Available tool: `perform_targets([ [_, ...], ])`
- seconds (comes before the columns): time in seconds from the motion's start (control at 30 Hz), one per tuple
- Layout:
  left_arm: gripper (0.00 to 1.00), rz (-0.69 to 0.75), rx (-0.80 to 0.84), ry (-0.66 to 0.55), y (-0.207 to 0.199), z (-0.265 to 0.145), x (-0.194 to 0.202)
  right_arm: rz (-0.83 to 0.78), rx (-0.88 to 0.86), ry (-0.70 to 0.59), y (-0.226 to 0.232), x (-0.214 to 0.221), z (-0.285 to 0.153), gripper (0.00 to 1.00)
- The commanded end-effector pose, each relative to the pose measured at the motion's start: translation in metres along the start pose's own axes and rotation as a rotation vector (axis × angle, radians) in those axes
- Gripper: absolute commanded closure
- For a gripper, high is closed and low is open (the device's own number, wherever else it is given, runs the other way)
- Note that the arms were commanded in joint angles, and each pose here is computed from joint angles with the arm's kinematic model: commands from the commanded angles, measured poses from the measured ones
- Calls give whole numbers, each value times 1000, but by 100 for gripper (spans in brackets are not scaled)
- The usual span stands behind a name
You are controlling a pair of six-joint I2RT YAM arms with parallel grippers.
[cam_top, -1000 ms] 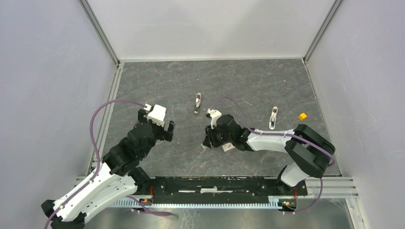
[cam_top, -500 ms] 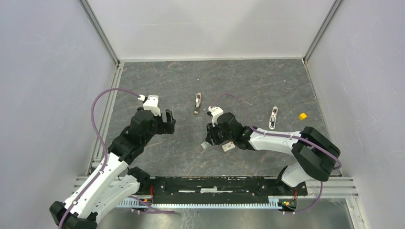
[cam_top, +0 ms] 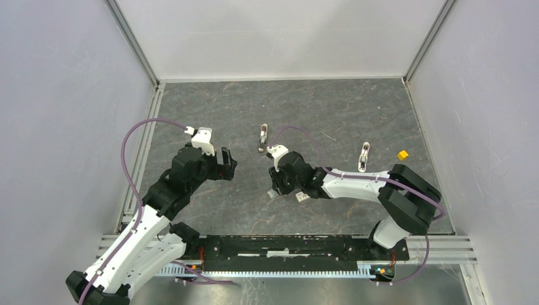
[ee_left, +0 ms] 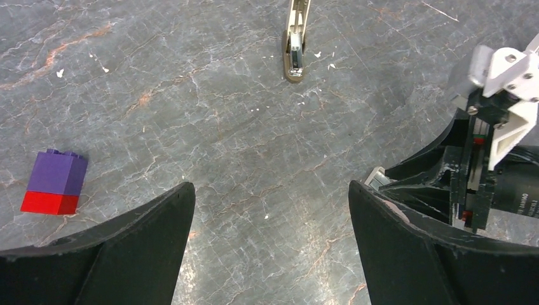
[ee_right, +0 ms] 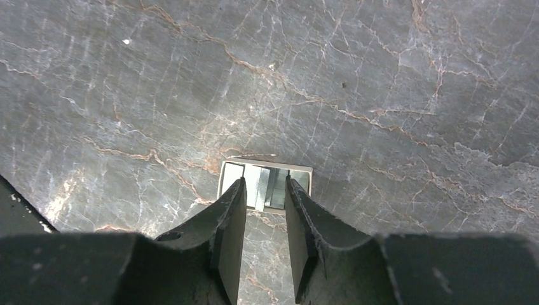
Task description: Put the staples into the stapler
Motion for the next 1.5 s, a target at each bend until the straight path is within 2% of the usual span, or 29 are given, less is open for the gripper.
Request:
perform_targets([
  [0.0,3,17,17,-55,-2,-2,-13,-22,12,-25,5,-13,3,65],
  [0.57,2,23,21,-76,-1,-6,-14,-15,17,-3,7,-6,12,67],
  [1.27,2,28,22,-89,-1,-8,-16,2,19,-18,5,-3,10,81],
  [1.47,2,29,23,-89,-1,-8,-15,8,15,-21,5,-2,8,82],
])
Point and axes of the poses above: each gripper's point midway between its finger pads, its own z axis out along the fingers, its own y axis along the line the jaws close on, x = y × z, the point moved 2 cm from there along -z, back along the fingers, and after that the axes turned 7 degrees about z, right-handed, at the moved point
